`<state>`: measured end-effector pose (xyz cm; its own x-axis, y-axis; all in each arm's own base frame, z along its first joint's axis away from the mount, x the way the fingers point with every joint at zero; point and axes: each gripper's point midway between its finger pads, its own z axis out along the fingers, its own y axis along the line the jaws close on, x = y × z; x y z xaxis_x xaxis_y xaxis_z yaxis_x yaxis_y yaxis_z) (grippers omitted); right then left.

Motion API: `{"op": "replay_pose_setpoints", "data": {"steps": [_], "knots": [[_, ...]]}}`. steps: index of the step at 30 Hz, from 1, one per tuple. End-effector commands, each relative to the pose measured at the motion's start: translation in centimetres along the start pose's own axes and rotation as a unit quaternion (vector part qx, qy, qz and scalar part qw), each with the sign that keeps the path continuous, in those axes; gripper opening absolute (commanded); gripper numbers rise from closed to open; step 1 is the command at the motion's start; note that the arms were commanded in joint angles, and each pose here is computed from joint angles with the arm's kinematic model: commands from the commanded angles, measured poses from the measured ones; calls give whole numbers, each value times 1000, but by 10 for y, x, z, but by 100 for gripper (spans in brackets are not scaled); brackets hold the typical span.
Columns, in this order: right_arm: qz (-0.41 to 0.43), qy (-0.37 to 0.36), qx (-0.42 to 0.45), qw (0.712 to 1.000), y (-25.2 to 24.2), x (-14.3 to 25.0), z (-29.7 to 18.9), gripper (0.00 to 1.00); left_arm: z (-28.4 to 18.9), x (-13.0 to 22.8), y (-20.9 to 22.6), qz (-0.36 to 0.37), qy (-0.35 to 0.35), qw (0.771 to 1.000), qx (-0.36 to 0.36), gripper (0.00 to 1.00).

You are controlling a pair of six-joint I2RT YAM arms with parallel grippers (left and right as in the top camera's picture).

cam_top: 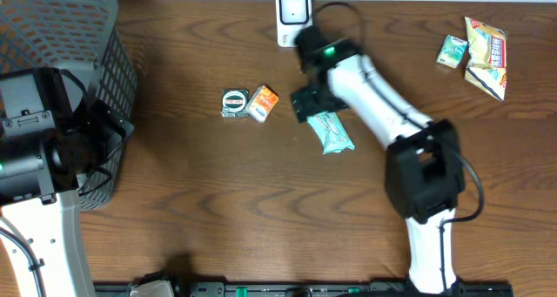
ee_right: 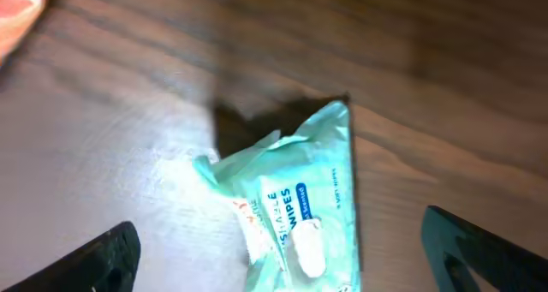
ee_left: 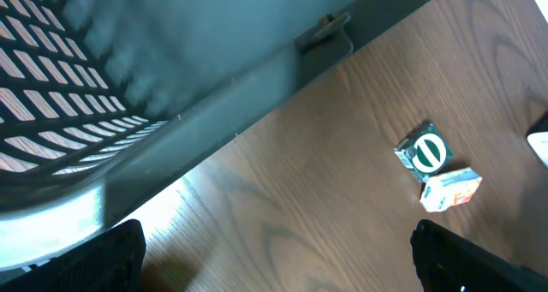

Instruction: Scan the item barcode

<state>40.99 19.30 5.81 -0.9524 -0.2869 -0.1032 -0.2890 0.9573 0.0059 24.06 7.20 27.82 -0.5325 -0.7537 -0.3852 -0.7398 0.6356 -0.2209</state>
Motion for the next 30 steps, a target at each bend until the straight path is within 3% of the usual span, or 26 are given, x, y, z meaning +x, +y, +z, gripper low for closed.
{"op": "replay_pose_setpoints", "data": {"steps": [1,3,6,8,11,14,24,30], "knots": [[-52,11,-179,982,12,4,-14,99,-4,-3,1,-5,-7,1000,0,98],[-35,20,-183,982,-6,8,-15,99,-4,-3,1,-5,-7,1000,0,98],[-21,28,-183,983,-25,13,-10,87,-4,-3,1,-5,-7,1000,0,98],[-22,35,-183,982,-30,19,-4,85,-4,-3,1,-5,-7,1000,0,98],[-26,33,-165,985,-34,21,11,66,-4,-3,1,-5,-7,1000,0,97],[12,33,-155,987,-36,21,23,67,-4,-3,1,-5,-7,1000,0,98],[3,42,-156,987,-25,29,33,67,-4,-3,1,-5,-7,1000,0,98],[7,52,-115,992,-20,33,38,58,-4,-3,1,-5,-7,1000,0,98]]}}
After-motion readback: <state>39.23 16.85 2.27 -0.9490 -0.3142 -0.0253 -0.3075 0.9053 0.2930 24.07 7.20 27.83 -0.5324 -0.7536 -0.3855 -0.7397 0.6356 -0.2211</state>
